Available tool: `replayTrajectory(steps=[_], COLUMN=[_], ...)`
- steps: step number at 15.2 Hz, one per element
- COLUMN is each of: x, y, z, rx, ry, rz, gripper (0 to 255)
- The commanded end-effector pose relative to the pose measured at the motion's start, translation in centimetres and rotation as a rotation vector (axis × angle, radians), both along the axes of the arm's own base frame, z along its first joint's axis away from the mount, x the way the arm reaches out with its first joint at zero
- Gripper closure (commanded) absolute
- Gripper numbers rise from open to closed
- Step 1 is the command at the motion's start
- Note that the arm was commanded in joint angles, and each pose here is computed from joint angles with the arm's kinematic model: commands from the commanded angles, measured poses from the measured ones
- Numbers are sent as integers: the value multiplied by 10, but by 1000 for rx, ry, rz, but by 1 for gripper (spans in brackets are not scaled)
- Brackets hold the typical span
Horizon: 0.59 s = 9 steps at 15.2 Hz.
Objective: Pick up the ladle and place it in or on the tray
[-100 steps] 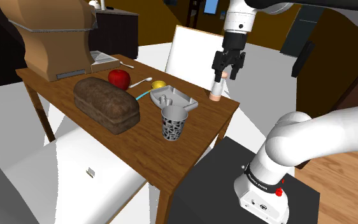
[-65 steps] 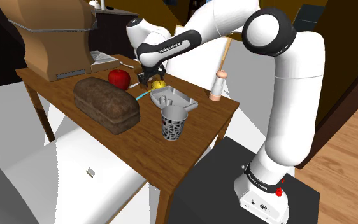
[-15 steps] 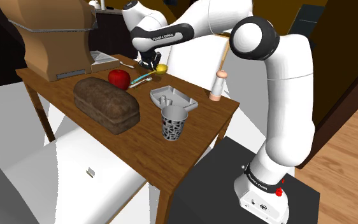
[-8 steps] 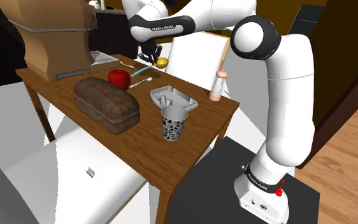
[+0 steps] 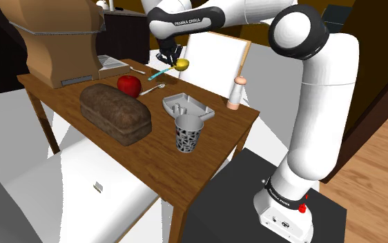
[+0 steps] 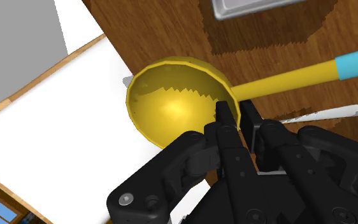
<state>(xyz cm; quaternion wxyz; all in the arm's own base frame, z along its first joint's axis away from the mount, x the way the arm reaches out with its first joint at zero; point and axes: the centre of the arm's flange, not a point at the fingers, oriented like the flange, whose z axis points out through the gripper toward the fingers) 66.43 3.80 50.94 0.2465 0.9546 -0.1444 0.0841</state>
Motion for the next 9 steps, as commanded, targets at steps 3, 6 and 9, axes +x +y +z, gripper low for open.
replayTrajectory(steps=[3, 6, 9], x=[-52, -91, -118], y=[-5, -10, -13], z=[11, 18, 17], rx=[-1, -1, -1], ry=[0, 0, 0], rz=[0, 0, 0], gripper=[255, 255, 255])
